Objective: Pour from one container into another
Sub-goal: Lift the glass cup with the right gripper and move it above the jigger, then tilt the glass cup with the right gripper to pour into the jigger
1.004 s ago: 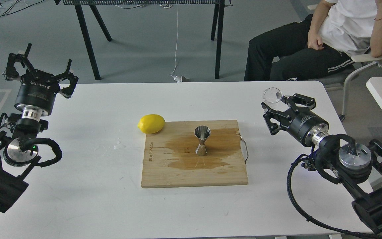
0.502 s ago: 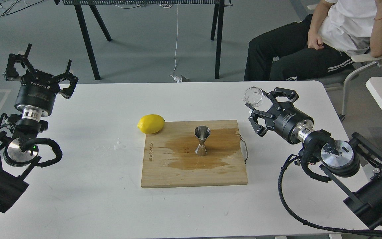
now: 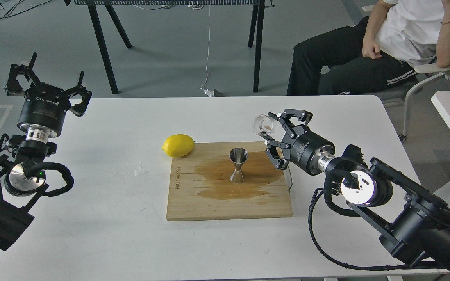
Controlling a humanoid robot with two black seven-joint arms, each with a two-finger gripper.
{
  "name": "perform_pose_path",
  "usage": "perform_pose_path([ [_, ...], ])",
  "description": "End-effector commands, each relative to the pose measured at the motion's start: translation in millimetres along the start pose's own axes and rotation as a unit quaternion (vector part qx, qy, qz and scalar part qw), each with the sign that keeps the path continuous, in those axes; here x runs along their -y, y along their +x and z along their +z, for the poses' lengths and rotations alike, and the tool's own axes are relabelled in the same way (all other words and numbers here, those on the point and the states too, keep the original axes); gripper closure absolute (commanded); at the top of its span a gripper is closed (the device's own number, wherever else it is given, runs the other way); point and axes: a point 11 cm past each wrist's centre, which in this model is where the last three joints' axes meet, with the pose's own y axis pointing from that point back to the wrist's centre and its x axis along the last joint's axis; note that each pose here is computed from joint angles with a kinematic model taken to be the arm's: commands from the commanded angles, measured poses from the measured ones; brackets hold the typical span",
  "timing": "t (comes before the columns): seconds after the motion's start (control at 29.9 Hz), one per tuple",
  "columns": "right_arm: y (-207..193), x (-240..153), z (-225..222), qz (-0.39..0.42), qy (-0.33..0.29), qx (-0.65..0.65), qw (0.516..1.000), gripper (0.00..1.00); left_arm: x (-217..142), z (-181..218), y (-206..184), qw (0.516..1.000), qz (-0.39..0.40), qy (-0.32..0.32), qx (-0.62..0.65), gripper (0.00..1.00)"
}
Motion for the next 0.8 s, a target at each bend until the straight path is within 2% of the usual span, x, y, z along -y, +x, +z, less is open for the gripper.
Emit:
perform_pose_path([
  [0.0,-3,1,5,-0.002,-0.003,-0.023,1.0,0.65,0,-1,1,1.0,0.001,0.001,0.0,0.0],
  [0.33,-25,10,19,-0.026,-0.015,-0.061,0.998,0.65,0,-1,1,1.0,0.002,0.001,0.0,0.0],
  [0.77,-24,10,29,-0.016,-0.005,-0.163,0.986,0.65,-1,-2,2,1.0,0.003,0.002,0.0,0.0],
])
